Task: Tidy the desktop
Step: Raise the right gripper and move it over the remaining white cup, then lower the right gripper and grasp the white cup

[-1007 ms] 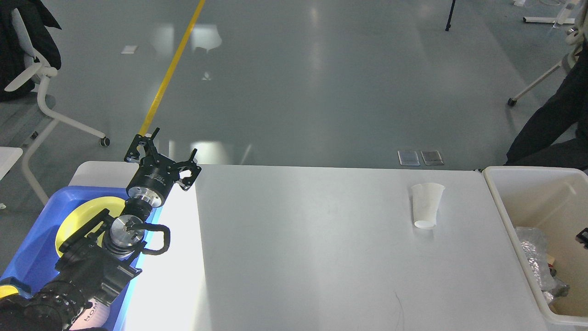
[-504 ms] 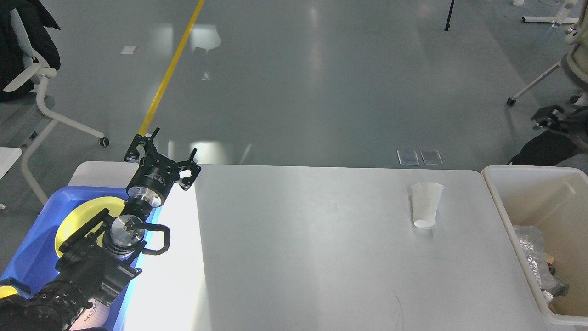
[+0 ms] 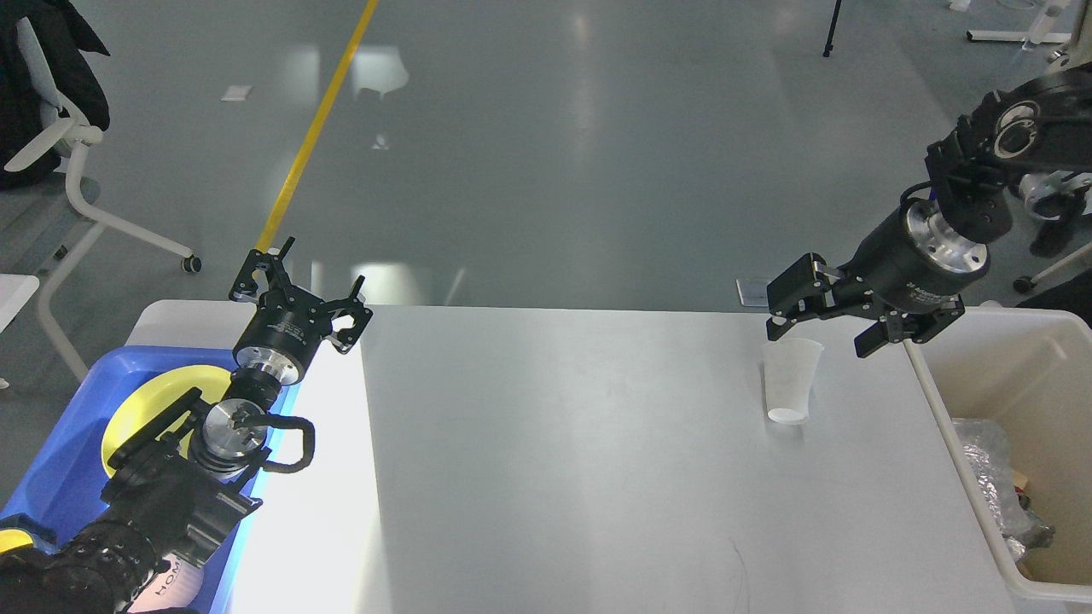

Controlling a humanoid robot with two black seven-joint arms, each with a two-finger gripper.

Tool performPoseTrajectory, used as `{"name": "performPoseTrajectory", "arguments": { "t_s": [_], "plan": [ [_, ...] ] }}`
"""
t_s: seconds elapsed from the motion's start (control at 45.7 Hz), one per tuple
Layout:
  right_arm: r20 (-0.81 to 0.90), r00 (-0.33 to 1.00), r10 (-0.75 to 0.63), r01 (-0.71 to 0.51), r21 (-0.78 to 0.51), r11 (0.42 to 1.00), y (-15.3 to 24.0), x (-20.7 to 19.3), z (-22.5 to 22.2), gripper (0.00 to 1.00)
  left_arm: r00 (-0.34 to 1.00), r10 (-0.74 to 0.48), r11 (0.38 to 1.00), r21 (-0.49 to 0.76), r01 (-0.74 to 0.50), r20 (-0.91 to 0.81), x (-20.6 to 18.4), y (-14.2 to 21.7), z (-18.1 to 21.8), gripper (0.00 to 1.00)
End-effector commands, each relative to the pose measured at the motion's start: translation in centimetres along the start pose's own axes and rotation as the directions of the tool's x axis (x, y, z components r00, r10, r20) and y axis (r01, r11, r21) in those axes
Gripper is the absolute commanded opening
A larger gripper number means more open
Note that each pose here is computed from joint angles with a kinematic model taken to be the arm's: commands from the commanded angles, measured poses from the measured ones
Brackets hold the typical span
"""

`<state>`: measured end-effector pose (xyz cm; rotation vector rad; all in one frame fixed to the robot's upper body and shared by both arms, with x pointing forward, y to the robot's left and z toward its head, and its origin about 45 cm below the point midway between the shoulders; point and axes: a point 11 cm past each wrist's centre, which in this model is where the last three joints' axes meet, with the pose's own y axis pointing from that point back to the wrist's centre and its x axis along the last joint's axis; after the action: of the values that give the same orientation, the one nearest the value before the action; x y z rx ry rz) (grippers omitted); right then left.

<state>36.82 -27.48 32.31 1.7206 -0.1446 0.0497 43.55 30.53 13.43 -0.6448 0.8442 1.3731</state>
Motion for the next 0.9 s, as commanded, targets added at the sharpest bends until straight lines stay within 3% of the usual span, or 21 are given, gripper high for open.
{"name": "performPoseTrajectory", "arguments": {
  "t_s": [0.0,0.131,0.416,0.547,0.876],
  "plan": [
    [-0.062,0.997,-0.055,0.054,-0.021,0.998,-0.5,-1.9,-1.5,1.00,1.000,0.000,1.000,0.000,0.000,0.001,0.0,0.0,0.0,0.98],
    [-0.018,1.000,0.004,-0.005,-0.051,0.999,-1.8,-0.8,-0.1,1.00,1.000,-0.001,1.000,0.001,0.001,-0.001,0.0,0.0,-0.1,0.98],
    [0.226,0.953,0.203,-0.161,-0.190,0.968,-10.4,2.5,9.7,1.00,1.000,0.000,1.000,0.000,0.000,0.001,0.0,0.0,0.0,0.98],
    [0.281,0.937,0.206,-0.175,-0.131,0.976,-14.1,2.2,8.7,1.00,1.000,-0.001,1.000,0.001,0.001,-0.001,0.0,0.0,-0.1,0.98],
    [0.263,0.936,0.232,-0.213,-0.100,0.972,-18.9,2.7,4.8,1.00,1.000,-0.002,1.000,0.000,0.002,-0.002,-0.1,-0.1,0.0,0.98]
  ]
}}
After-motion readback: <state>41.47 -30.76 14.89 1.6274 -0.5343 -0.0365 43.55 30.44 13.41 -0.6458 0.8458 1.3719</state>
